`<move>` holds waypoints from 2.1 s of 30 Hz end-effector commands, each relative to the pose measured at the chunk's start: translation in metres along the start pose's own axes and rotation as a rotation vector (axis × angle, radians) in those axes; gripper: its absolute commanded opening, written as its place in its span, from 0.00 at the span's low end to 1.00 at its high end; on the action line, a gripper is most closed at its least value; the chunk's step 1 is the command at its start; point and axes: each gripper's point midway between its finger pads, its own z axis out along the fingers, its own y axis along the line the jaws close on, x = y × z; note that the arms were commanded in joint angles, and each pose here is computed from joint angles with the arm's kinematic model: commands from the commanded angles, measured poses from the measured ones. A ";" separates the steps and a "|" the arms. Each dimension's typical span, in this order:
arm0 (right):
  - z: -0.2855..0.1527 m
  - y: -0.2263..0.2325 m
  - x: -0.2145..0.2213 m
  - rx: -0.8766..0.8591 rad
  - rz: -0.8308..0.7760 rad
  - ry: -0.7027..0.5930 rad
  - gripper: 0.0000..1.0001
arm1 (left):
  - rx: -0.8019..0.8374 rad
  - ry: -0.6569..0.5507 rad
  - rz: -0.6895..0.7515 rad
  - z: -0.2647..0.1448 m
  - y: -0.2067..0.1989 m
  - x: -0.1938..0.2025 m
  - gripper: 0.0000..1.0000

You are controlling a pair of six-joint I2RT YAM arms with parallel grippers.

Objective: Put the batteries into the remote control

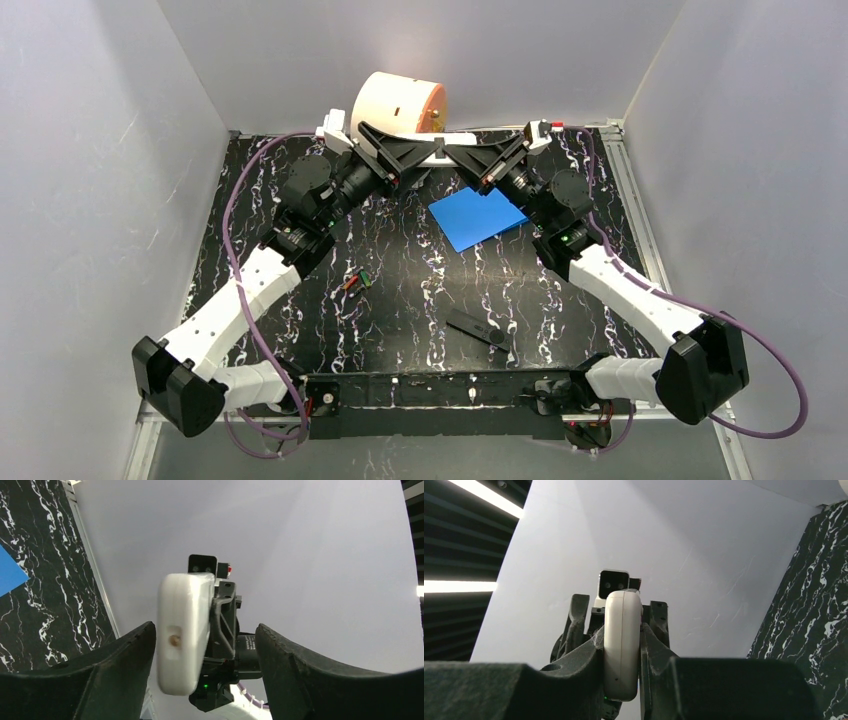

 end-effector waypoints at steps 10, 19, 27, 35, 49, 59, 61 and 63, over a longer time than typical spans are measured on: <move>0.002 0.014 0.005 -0.053 0.031 0.021 0.32 | 0.156 -0.037 -0.059 0.011 -0.041 -0.014 0.40; -0.016 0.008 0.013 0.004 0.003 0.053 0.55 | 0.173 -0.052 -0.025 0.005 -0.038 -0.018 0.00; -0.035 0.010 0.006 0.069 -0.188 0.139 0.82 | 0.233 0.160 0.009 -0.013 -0.049 -0.025 0.00; -0.025 0.027 0.022 0.028 -0.242 0.367 0.73 | 0.251 0.393 0.009 -0.022 -0.051 -0.009 0.00; -0.015 0.021 0.036 0.062 -0.237 0.392 0.55 | 0.159 0.373 0.089 -0.033 -0.030 -0.003 0.00; -0.018 0.011 0.032 0.056 -0.171 0.314 0.21 | 0.176 0.357 0.120 -0.046 -0.039 0.000 0.00; -0.021 0.009 0.034 0.040 -0.165 0.312 0.12 | 0.177 0.334 0.116 -0.047 -0.043 -0.003 0.00; -0.025 0.008 0.036 0.016 -0.166 0.312 0.08 | 0.186 0.308 0.116 -0.050 -0.051 -0.008 0.00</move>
